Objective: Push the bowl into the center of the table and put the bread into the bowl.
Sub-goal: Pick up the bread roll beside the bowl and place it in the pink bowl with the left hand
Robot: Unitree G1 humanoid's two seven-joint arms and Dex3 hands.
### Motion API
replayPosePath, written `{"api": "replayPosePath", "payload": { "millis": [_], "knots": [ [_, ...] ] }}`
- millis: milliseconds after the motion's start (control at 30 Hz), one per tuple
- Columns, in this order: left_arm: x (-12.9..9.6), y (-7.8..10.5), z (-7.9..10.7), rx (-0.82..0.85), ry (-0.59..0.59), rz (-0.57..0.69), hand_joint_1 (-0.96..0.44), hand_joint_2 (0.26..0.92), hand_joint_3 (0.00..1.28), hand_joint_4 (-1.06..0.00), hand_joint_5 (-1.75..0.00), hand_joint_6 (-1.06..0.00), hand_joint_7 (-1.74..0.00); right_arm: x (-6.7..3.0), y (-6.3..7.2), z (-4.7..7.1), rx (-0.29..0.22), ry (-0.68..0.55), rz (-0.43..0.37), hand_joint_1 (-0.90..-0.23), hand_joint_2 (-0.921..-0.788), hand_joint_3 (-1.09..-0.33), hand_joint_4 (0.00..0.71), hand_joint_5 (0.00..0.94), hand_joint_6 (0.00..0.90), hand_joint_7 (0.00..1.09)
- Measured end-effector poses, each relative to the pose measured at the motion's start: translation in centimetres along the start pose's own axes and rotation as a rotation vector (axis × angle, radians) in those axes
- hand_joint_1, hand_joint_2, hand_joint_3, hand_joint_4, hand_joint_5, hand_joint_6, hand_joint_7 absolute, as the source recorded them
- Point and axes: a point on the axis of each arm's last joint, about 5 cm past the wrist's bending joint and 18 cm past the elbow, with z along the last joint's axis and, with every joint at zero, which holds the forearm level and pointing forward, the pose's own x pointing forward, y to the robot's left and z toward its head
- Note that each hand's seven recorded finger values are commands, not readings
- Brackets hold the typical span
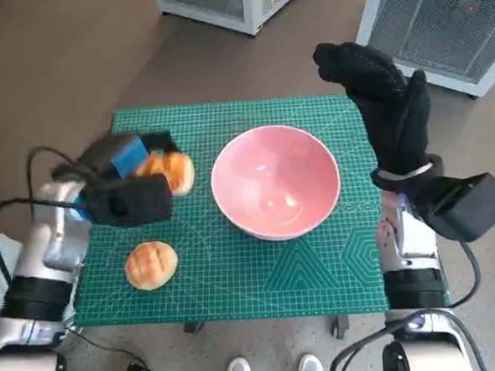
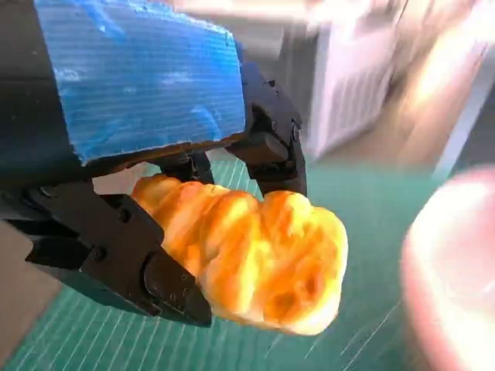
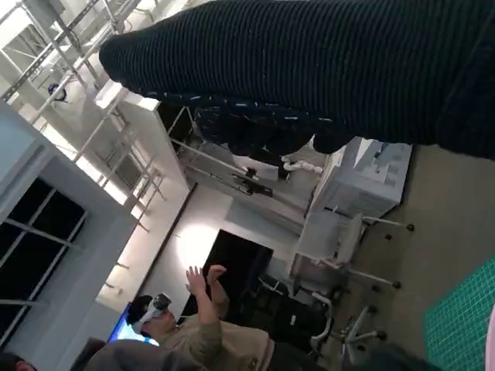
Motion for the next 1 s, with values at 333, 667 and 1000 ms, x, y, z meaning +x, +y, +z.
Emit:
{"api": "replayPosePath", "payload": {
  "millis": [333, 667, 1000],
  "knots": [
    [0.0, 1.7, 4.1, -0.031, -0.185, 0.155, 0.00, 0.920, 0.06, -0.72, -1.12, -0.61, -1.19, -0.03, 0.1, 0.0, 0.009, -0.004, -0.004, -0.692, -0.921, -0.702, 0.245, 0.004, 0.071, 0.51],
    [2.2, -0.5, 7.8, -0.013, -0.350, 0.083, 0.00, 0.920, 0.05, -0.74, -1.13, -0.62, -1.15, -0.18, 0.1, 0.0, 0.009, -0.009, -0.005, -0.678, -0.921, -0.703, 0.247, 0.004, 0.076, 0.51],
    [4.4, -3.4, 9.2, 0.012, -0.373, -0.056, 0.00, 0.920, 0.06, -0.73, -1.18, -0.61, -1.13, -0.60, -0.1, 0.1, 0.006, -0.008, -0.014, -0.676, -0.921, -0.700, 0.251, 0.004, 0.086, 0.50]
  ]
}}
